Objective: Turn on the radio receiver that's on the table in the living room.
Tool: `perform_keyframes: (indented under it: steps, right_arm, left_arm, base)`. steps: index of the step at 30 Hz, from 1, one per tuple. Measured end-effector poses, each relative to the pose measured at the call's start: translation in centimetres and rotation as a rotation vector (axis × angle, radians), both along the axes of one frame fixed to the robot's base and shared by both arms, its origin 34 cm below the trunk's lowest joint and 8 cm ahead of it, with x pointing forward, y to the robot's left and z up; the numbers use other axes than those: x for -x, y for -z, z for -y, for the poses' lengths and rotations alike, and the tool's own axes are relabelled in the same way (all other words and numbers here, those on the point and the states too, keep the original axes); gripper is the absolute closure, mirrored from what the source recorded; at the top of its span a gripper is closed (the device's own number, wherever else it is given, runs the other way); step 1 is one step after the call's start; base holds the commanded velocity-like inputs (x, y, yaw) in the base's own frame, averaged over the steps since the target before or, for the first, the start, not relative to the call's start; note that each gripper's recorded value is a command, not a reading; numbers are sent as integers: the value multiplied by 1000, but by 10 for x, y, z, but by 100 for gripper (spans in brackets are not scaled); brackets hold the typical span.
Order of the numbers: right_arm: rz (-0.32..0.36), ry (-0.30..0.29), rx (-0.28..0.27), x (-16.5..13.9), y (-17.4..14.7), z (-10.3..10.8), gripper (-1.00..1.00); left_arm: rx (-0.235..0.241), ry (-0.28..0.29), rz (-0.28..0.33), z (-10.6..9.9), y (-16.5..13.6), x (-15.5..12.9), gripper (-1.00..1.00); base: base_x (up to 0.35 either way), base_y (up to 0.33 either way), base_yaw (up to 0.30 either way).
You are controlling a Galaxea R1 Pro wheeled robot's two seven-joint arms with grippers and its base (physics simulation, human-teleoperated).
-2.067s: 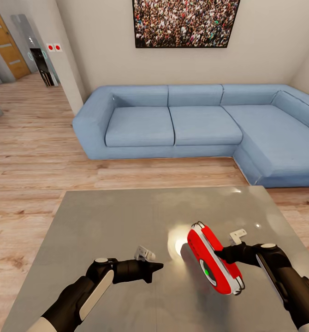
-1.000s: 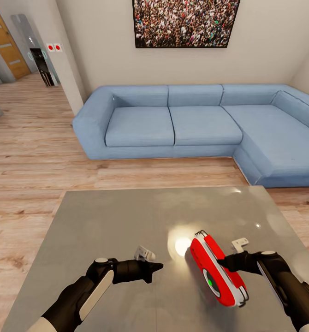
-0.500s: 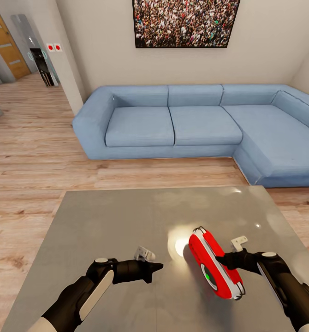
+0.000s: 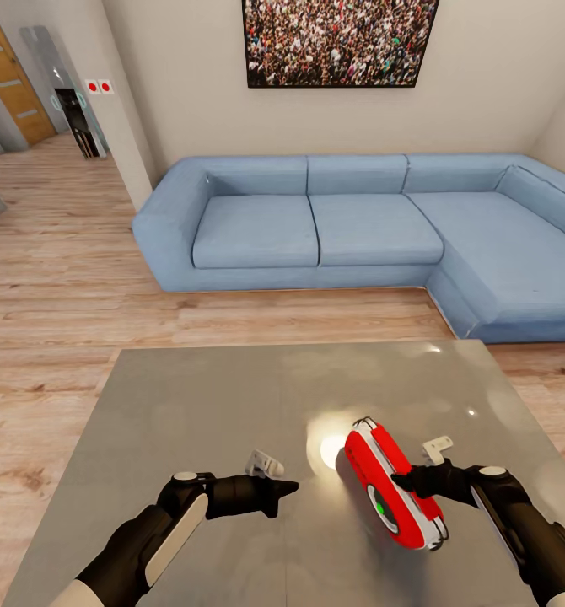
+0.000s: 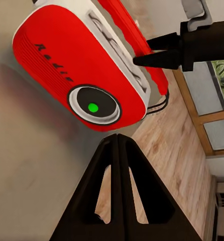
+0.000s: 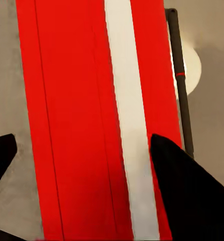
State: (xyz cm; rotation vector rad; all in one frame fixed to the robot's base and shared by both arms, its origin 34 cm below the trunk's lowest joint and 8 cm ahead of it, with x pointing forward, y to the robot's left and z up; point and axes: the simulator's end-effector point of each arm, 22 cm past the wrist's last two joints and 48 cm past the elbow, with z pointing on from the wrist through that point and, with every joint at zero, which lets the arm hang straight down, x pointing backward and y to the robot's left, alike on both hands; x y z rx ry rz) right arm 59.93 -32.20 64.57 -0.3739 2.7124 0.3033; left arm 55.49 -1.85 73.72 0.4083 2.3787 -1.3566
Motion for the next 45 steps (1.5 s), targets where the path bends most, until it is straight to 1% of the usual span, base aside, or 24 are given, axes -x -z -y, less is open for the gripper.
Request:
perform_keyframes:
  steps: [14,20,23,26,28,34,36,40,45]
  right_arm:
    - [0,0,1,0,0,1,-100]
    - [11,-6,2,-4,-5,3,-100]
    - [43,-14,2,-15,-16,1,-100]
    - [114,-16,7,-37,-41,3,-100]
    - [129,-13,10,-42,-47,4,-100]
    - [121,-5,12,-45,-57,7,-100]
    - [117,-11,2,-46,-63,6,-100]
    - [112,-38,-34,-47,-78,-1,-100]
    - [114,-38,-44,-49,-86,6,-100]
  left_arm:
    - [0,0,0,0,0,0,100]
    - [-1,0,0,0,0,0,100]
    - [-1,1,1,0,0,0,100]
    - [-1,1,1,0,0,0,100]
    - [-2,1,1,0,0,0,100]
    - [-3,1,1,-1,1,0,100]
    - [-4,2,2,-1,1,0,100]
    - [-3,2,2,-1,0,0,100]
    - [-3,2,2,-1,1,0,100]
  base:
    - [0,0,0]
    - [0,0,0]
    - [0,0,0]
    - [0,0,0]
    - [0,0,0]
    - [0,0,0]
    - [0,0,0]
    - [0,0,0]
    - [0,0,0]
